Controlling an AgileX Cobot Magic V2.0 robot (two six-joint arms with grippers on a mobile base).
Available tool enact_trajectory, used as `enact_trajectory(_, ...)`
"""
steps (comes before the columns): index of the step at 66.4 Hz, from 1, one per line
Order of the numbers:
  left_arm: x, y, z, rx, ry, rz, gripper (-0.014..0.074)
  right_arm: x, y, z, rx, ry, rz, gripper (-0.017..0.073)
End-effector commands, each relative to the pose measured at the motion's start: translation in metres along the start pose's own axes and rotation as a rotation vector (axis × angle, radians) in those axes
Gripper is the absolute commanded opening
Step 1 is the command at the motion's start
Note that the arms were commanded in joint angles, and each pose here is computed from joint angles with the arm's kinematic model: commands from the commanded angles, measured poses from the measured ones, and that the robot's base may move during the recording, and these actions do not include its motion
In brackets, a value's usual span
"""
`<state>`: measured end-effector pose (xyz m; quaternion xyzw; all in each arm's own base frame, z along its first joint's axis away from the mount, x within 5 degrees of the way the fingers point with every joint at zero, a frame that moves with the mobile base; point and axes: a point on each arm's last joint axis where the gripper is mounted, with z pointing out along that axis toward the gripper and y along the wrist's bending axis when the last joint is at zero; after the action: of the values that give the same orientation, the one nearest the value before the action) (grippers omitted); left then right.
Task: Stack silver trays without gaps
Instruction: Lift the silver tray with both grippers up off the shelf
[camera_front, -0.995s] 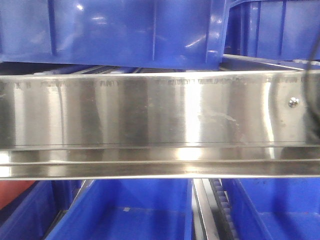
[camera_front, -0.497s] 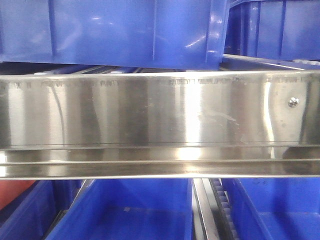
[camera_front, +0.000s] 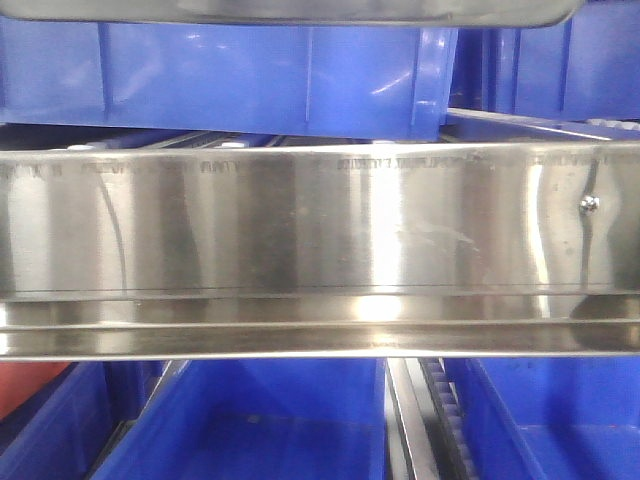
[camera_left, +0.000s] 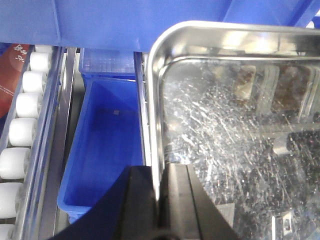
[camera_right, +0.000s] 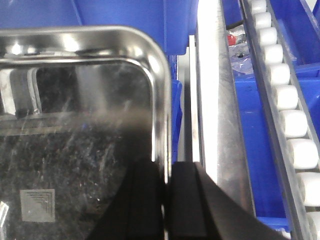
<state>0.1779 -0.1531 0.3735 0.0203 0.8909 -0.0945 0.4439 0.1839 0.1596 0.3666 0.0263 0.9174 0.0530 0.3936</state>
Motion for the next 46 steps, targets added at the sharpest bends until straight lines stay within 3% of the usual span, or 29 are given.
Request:
enact_trajectory(1,-0.0036,-0.0038,-0.0060,0.047,-0.035,0.001,-0.0015,-0.0037,0.0014,-0.0036,-0.028,-0.045,-0.022,-0.0022)
enact_trajectory(46,-0.0036,-0.0038,-0.0060,0.047,-0.035,0.001,-0.0015,-0.0044,0.0029,-0.0037,-0.044,-0.052,-0.022,-0.0022)
